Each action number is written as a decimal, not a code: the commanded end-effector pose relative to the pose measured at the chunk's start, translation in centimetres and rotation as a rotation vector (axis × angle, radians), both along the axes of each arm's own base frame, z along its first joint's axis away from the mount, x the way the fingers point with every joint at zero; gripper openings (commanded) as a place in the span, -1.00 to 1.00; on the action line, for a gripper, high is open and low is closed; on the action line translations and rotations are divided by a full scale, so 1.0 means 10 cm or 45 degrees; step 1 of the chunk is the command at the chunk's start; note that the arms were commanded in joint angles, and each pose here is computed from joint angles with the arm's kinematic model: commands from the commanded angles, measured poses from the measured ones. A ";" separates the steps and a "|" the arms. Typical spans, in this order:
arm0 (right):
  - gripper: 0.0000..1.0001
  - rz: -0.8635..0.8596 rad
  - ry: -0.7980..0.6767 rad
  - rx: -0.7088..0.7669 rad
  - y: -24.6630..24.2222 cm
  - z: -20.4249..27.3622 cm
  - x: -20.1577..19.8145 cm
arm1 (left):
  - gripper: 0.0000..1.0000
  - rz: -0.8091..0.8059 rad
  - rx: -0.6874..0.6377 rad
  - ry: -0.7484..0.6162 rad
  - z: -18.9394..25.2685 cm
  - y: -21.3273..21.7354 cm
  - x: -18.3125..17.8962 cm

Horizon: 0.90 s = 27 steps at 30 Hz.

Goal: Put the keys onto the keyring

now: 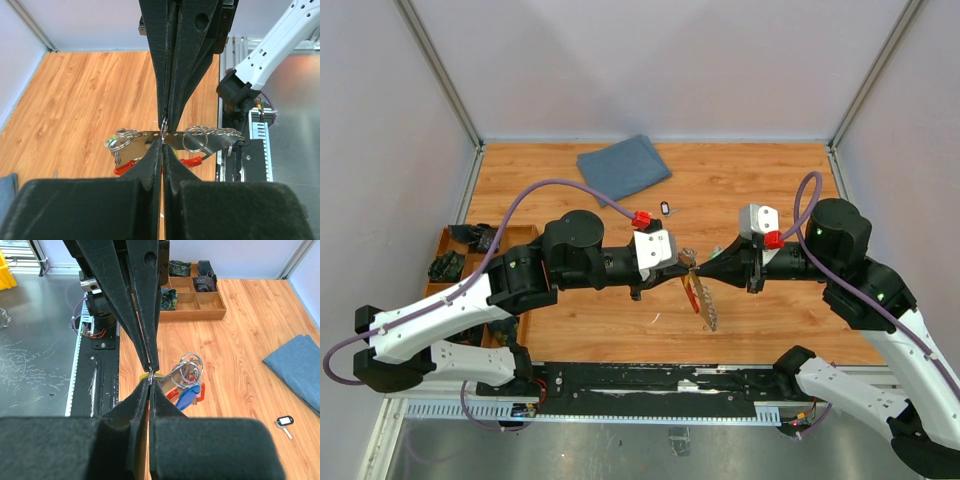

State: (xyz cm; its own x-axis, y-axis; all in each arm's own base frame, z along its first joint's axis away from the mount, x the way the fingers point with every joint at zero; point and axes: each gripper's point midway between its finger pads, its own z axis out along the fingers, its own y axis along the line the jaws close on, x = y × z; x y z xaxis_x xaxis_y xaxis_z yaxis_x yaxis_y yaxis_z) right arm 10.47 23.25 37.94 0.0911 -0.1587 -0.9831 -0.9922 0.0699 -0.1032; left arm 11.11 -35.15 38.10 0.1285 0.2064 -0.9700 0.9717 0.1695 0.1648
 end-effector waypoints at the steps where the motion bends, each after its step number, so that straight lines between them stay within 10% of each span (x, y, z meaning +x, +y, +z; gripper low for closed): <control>1: -0.99 0.012 -0.094 0.093 0.00 0.25 -0.05 | -0.99 0.021 -0.001 -0.013 -0.01 -0.02 0.02; 27: -0.99 -0.026 -0.140 0.276 -0.02 0.60 -0.08 | -0.99 0.041 0.010 -0.004 -0.08 -0.01 0.05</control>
State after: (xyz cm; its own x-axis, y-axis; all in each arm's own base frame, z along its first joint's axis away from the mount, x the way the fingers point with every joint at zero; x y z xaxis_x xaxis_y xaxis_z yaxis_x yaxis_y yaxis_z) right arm 10.53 23.03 40.36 0.1250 -0.0778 -0.9891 -0.9839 0.1190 -0.1337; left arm 11.74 -35.32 39.01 0.1409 0.1776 -0.9740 0.9615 0.2099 0.1774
